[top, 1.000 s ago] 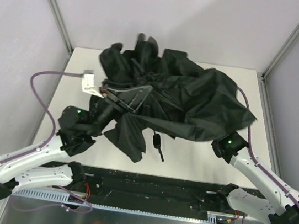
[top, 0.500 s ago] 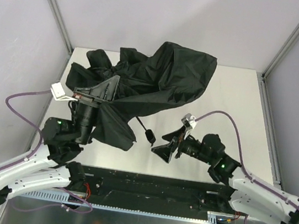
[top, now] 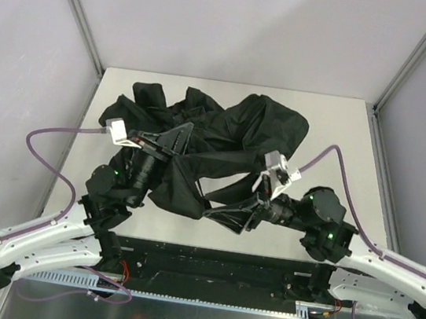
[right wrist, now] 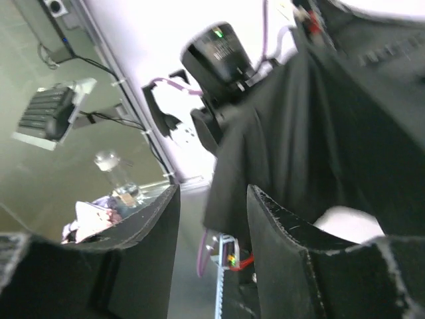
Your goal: Put away the umbrella
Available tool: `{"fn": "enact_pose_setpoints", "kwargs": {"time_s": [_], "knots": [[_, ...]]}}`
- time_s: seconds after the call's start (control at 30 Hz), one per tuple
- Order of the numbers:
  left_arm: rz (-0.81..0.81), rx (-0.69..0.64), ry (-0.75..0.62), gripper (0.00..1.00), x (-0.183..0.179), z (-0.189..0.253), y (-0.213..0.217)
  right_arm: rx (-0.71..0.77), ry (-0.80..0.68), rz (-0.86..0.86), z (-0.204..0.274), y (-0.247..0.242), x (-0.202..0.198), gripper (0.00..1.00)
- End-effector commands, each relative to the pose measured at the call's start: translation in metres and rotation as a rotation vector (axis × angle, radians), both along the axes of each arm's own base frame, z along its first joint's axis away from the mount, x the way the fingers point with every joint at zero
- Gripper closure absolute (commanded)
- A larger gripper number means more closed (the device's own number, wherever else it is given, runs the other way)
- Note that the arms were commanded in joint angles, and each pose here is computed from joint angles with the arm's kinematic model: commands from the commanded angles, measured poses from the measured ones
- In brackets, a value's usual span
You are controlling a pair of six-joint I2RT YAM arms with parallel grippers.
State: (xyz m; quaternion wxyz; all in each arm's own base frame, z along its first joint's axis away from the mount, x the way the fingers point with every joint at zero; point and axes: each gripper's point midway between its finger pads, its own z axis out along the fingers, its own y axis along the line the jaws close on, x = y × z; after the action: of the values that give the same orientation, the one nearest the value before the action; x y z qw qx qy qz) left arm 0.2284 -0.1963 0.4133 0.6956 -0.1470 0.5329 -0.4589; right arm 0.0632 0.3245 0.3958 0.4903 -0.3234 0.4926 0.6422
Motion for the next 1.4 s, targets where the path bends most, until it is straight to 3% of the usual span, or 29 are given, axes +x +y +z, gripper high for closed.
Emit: {"fn": "enact_pose_setpoints", "kwargs": {"time_s": [0.0,0.2,0.3,0.37,0.43,0.53,0.63,0.83,1.13,1.27,1.3,1.37], "knots": [[-0.082,-0.038,-0.046,1.00,-0.009,0.009,-0.011,0.033,-0.049,0.074,0.032,0.026,-0.009,0.53],[-0.226,-0.080,-0.047,1.00,-0.025,0.006,-0.027,-0.054,0.057,-0.093,-0.009,0.066,0.060,0.75],[-0.250,-0.059,-0.078,1.00,-0.032,0.009,-0.027,-0.062,0.090,-0.045,-0.016,0.070,0.074,0.79],[-0.253,-0.046,-0.098,1.00,-0.036,0.010,-0.025,-0.063,0.018,0.070,-0.008,0.070,0.051,0.73],[-0.248,-0.020,-0.126,1.00,-0.039,0.012,-0.022,-0.090,-0.054,0.098,0.000,0.062,0.029,0.59],[-0.208,-0.012,-0.135,1.00,-0.038,0.013,-0.013,-0.167,-0.082,-0.021,0.001,0.036,0.022,0.37],[-0.166,-0.006,-0.141,1.00,-0.035,0.015,-0.004,-0.242,-0.026,-0.172,-0.006,-0.005,0.031,0.25],[-0.127,0.017,-0.145,1.00,-0.031,0.021,0.000,-0.236,0.086,-0.461,0.000,-0.081,0.052,0.17],[-0.107,0.021,-0.110,1.00,-0.024,0.020,-0.002,-0.331,0.032,-0.639,-0.018,-0.083,0.086,0.12],[-0.115,0.014,-0.101,1.00,-0.024,0.018,-0.002,-0.427,-0.031,-0.661,-0.037,-0.068,0.096,0.16],[-0.115,0.013,-0.100,1.00,-0.024,0.017,-0.002,-0.445,-0.041,-0.666,-0.041,-0.065,0.099,0.23],[-0.107,0.018,-0.097,1.00,-0.023,0.015,-0.001,-0.477,-0.057,-0.661,-0.047,-0.058,0.100,0.49]]}}
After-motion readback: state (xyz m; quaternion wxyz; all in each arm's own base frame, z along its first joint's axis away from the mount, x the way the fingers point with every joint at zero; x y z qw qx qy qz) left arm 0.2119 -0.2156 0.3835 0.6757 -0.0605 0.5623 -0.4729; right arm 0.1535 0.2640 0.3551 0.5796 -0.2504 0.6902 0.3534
